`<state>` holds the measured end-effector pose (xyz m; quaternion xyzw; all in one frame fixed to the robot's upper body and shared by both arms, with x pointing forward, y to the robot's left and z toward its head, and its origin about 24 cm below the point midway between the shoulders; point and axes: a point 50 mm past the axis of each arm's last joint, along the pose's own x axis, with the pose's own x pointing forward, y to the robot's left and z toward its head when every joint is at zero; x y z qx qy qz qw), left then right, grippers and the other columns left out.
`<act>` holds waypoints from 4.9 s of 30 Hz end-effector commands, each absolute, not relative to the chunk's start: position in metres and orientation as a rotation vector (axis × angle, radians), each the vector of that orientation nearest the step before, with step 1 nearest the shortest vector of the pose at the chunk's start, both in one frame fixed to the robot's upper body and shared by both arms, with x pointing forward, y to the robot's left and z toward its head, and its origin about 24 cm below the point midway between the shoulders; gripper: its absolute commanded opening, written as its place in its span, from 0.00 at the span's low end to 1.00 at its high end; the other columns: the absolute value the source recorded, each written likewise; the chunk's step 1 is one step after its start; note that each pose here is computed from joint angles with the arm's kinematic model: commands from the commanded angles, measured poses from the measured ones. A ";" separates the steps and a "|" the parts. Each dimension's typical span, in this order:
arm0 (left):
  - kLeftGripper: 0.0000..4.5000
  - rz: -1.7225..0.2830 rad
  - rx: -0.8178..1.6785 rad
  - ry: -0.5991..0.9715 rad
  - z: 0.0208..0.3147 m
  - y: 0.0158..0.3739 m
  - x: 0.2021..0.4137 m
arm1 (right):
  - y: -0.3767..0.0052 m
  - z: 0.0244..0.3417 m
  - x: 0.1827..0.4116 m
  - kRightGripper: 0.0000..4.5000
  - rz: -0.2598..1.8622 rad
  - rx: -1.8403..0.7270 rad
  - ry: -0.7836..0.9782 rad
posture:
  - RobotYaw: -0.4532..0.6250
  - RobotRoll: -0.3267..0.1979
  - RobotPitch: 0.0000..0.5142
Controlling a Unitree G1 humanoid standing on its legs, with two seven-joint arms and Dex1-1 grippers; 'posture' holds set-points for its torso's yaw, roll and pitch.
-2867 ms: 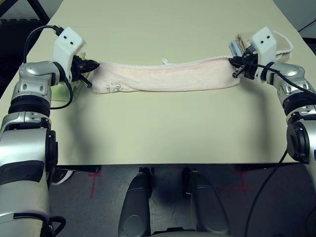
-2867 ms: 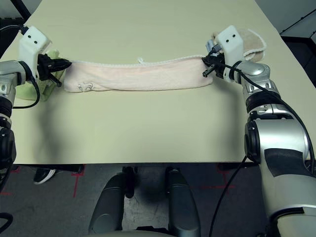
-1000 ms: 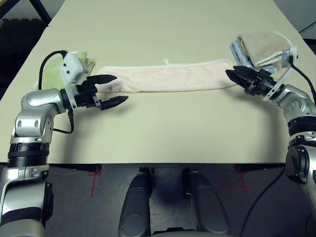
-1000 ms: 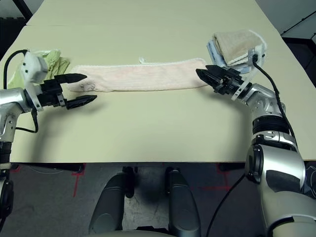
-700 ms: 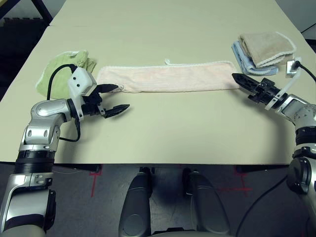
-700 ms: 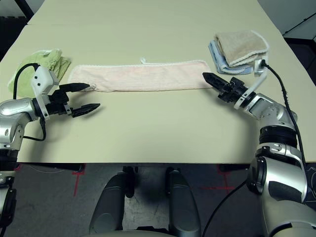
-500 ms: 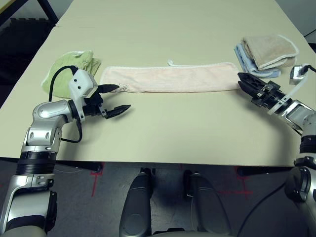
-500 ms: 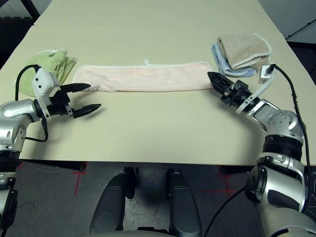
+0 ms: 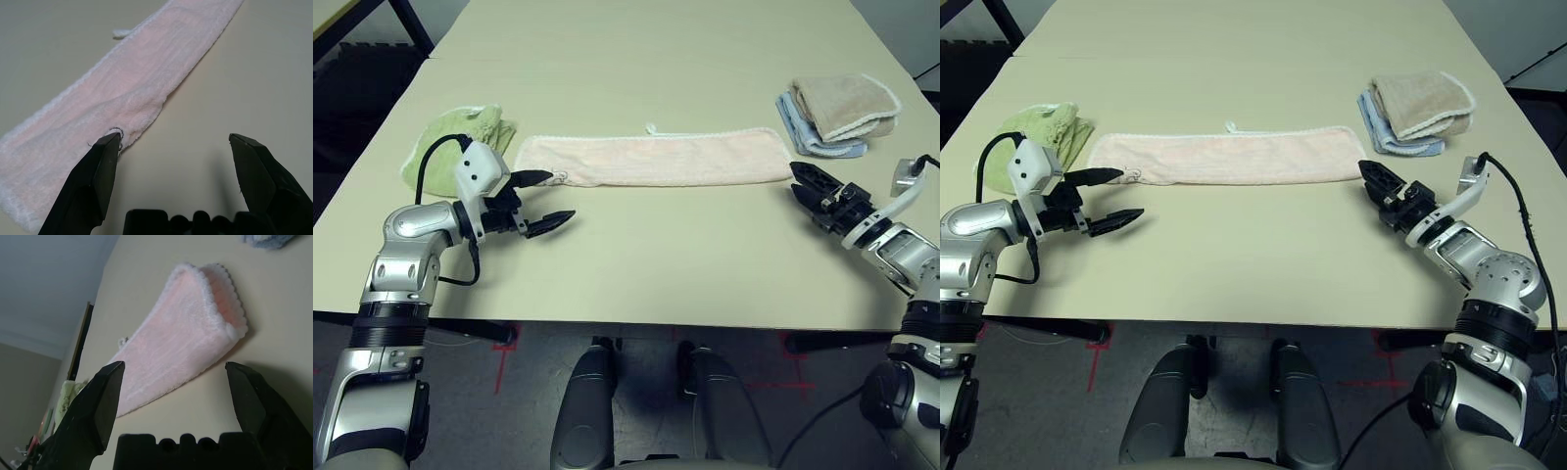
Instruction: Fold the towel and set it aside.
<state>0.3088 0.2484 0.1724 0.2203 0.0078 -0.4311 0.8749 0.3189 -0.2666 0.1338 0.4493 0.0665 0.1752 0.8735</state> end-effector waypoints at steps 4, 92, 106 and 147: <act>1.00 -0.911 0.470 0.032 0.172 0.247 0.304 | -0.271 0.122 0.324 1.00 0.236 0.957 0.160 | 0.45 0.62 0.37; 1.00 -0.885 0.440 0.019 0.179 0.244 0.314 | -0.171 0.179 0.347 0.01 0.850 0.302 0.147 | 0.44 0.62 0.30; 1.00 -0.885 0.445 0.017 0.180 0.243 0.314 | -0.138 0.166 0.351 0.01 0.901 0.105 0.198 | 0.46 0.62 0.29; 1.00 -0.694 0.230 0.045 0.169 0.246 0.318 | -0.208 0.160 0.361 0.98 1.221 -0.395 -0.166 | 0.50 0.62 0.36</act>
